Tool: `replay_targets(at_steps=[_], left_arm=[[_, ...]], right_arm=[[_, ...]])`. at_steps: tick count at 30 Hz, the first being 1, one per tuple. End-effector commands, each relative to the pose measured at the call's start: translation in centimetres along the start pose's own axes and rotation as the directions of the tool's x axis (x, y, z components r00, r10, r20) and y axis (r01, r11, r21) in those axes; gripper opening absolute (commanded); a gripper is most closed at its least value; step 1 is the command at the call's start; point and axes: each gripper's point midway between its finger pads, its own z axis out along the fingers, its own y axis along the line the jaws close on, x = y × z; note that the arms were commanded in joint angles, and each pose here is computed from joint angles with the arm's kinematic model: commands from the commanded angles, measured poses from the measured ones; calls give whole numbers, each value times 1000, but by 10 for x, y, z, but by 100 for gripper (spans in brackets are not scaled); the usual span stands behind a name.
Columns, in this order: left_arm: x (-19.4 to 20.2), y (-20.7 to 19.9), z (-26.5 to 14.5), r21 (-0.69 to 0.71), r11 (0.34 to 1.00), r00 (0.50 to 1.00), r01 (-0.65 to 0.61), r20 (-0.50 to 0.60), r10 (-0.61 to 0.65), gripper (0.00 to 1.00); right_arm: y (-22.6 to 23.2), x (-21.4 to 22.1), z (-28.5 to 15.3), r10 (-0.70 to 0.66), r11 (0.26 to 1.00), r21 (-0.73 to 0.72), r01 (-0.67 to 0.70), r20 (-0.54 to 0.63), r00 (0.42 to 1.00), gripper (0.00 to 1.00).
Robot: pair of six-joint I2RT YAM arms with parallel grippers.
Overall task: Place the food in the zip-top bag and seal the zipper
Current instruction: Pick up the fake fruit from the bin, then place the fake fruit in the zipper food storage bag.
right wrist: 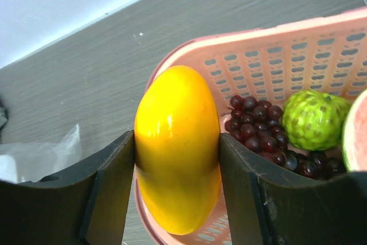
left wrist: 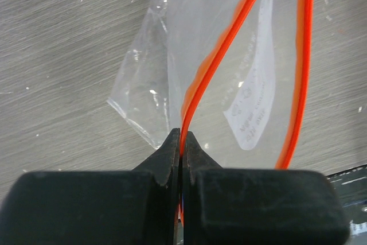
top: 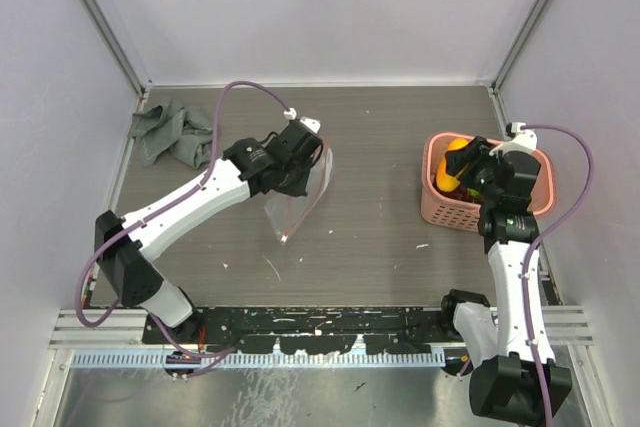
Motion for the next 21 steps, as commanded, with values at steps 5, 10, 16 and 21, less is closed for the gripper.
replay_targets(at_steps=[5,10,16,21], left_arm=[[-34,-42,2,107,987,987,120,90,-130,0],[-45,-64,7,165,975,982,148,95,-165,0],[-48,-79,12,197,965,976,174,94,-195,0],[-47,-89,15,219,958,974,187,88,-210,0]], right_arm=[[56,-58,-32,46,975,-224,0,199,979,9],[87,-68,-51,107,931,-365,-21,216,970,8],[123,-65,-67,188,868,-493,-61,212,959,7],[155,-50,-67,211,821,-566,-79,173,962,7]])
